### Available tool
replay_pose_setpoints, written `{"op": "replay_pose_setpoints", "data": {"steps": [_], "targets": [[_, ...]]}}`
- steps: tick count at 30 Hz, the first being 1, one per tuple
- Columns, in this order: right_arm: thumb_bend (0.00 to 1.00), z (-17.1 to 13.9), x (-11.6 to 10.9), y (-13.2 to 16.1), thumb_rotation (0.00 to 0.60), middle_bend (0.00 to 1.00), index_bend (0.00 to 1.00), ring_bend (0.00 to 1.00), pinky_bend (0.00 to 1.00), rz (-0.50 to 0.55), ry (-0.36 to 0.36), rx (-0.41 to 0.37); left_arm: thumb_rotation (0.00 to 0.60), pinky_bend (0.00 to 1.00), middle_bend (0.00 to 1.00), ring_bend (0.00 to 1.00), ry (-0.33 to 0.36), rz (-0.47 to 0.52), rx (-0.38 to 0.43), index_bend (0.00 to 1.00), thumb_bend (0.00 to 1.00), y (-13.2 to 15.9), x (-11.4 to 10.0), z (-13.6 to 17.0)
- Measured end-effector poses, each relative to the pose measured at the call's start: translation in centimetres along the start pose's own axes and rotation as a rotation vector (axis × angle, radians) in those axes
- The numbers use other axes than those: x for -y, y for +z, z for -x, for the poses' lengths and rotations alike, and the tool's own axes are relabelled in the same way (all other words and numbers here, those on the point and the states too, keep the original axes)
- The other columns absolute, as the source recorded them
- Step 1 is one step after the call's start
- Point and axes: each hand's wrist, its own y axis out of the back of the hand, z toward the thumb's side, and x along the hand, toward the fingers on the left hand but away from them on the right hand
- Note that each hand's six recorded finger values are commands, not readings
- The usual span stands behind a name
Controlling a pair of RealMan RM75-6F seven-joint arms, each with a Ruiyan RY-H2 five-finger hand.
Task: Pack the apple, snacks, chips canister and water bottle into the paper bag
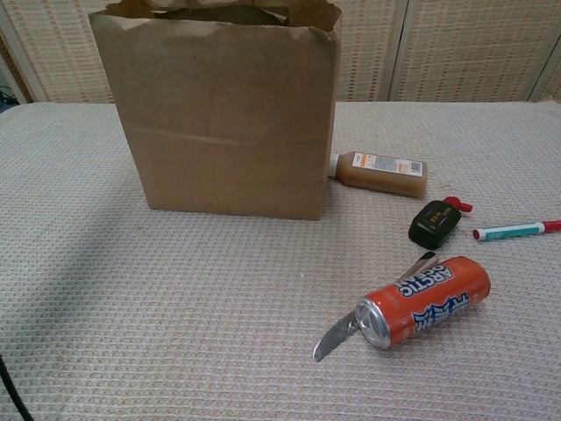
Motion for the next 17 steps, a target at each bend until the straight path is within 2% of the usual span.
{"op": "replay_pose_setpoints", "data": {"steps": [1, 2, 5, 7, 8, 11, 14, 17], "targets": [[0.0, 0.0, 0.0, 0.0, 0.6, 0.0, 0.0, 0.0, 0.0, -0.003, -0.002, -0.001, 0.6, 0.5, 0.51, 0.43, -0.012, -0.04, 0.001, 0.48, 0.61, -0.9, -0.2, 0.9], [0.0, 0.0, 0.0, 0.0, 0.6, 0.0, 0.0, 0.0, 0.0, -0.009, -0.005, -0.003, 0.6, 0.41, 0.43, 0.34, -0.036, -0.098, 0.004, 0.4, 0.59, -2.0, -0.4, 2.2], [0.01, 0.0, -0.1, -0.2, 0.6, 0.0, 0.0, 0.0, 0.0, -0.033, -0.012, -0.005, 0.6, 0.11, 0.1, 0.04, -0.137, -0.242, 0.009, 0.11, 0.47, -4.7, -0.3, 5.8], [0.01, 0.0, -0.1, -0.2, 0.6, 0.0, 0.0, 0.0, 0.0, -0.046, -0.015, -0.004, 0.6, 0.05, 0.01, 0.0, -0.207, -0.323, -0.005, 0.02, 0.41, -6.7, -0.3, 8.6], [0.01, 0.1, 0.0, -0.3, 0.6, 0.0, 0.0, 0.0, 0.0, -0.054, -0.016, -0.003, 0.6, 0.03, 0.0, 0.0, -0.251, -0.371, -0.02, 0.0, 0.39, -8.0, -0.5, 10.6], [0.01, 0.1, 0.0, -0.4, 0.6, 0.0, 0.0, 0.0, 0.0, -0.078, -0.019, 0.0, 0.6, 0.01, 0.0, 0.0, -0.326, -0.468, -0.063, 0.0, 0.37, -10.7, -1.3, 15.3], [0.01, 0.1, 0.0, -0.4, 0.6, 0.0, 0.0, 0.0, 0.0, -0.102, -0.026, -0.001, 0.6, 0.0, 0.0, 0.0, -0.362, -0.535, -0.107, 0.0, 0.36, -12.8, -2.2, 19.1], [0.01, 0.1, 0.1, -0.5, 0.6, 0.0, 0.0, 0.0, 0.0, -0.106, -0.029, -0.003, 0.6, 0.0, 0.0, 0.0, -0.378, -0.6, -0.116, 0.0, 0.36, -13.9, -3.0, 21.5]]}}
